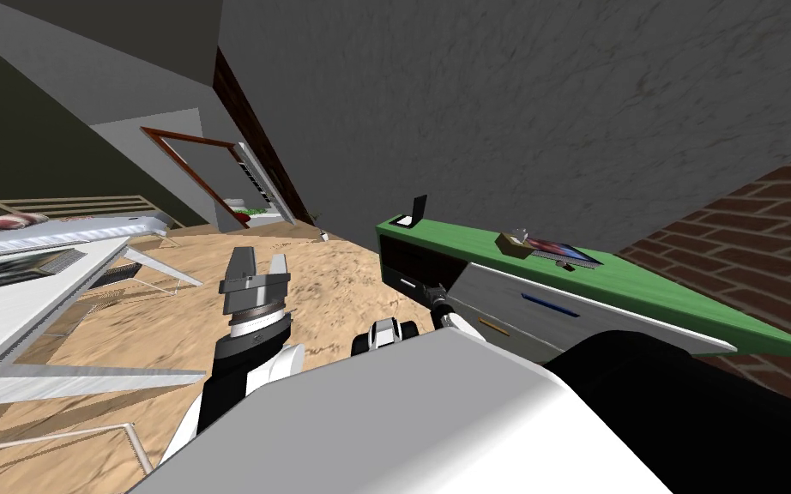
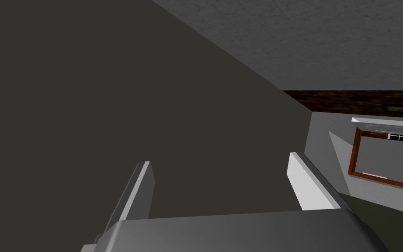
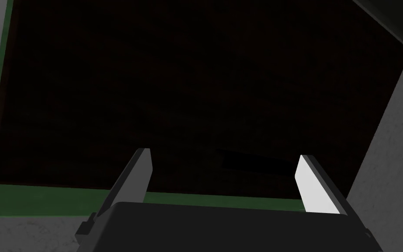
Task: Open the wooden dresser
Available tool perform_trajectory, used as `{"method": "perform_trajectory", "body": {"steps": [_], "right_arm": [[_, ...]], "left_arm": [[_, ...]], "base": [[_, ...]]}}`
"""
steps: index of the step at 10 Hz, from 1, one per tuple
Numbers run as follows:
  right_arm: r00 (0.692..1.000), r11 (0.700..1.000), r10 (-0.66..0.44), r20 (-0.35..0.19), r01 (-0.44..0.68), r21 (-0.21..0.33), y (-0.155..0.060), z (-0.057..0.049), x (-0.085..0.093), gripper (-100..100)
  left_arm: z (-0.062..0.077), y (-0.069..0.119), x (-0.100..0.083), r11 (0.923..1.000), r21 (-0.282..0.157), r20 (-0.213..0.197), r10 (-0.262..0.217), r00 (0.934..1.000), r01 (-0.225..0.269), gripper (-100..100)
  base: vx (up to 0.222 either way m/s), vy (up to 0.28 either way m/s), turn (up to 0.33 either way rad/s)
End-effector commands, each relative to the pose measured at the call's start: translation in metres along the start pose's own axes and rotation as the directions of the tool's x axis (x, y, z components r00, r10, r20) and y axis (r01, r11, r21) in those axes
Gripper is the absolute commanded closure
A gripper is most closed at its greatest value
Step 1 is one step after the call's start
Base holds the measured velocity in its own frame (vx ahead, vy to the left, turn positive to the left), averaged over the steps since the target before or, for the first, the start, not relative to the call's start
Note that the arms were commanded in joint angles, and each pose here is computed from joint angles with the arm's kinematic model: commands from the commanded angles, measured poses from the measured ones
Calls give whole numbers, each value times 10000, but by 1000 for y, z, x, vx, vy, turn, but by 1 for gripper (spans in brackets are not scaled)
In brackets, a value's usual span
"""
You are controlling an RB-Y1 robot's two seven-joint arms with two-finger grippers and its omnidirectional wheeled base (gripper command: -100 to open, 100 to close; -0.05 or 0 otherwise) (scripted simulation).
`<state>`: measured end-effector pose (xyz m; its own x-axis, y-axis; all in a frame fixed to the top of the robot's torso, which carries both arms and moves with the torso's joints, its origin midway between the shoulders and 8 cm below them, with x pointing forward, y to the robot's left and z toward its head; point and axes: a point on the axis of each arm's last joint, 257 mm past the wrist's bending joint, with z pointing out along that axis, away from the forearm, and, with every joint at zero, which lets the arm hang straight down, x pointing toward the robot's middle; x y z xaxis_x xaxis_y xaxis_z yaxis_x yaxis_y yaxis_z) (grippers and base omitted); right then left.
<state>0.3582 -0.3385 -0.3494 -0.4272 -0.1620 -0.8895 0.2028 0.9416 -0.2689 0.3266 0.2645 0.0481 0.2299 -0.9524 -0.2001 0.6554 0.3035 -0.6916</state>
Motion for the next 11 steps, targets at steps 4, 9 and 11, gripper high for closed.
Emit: {"method": "perform_trajectory", "body": {"steps": [4, 9, 11], "right_arm": [[9850, 9791, -1709, -239, 1725, 1081, -26, 5, 9, -100], [9536, 9333, -2979, -430, 3004, 1969, -47, 9, 7, -100], [9287, 8978, -3676, -497, 3683, 2416, -58, 10, 2, -100]], "left_arm": [[0, 0, 0, 10000, 0, 0, 0, 10000, 0, 0], [0, 0, 0, 10000, 0, 0, 1, 10000, -1, 0], [0, 0, 0, 10000, -1, 0, 1, 10000, -1, 0]], "base": [[91, 58, -8], [107, 57, -4], [166, 62, -2]]}}
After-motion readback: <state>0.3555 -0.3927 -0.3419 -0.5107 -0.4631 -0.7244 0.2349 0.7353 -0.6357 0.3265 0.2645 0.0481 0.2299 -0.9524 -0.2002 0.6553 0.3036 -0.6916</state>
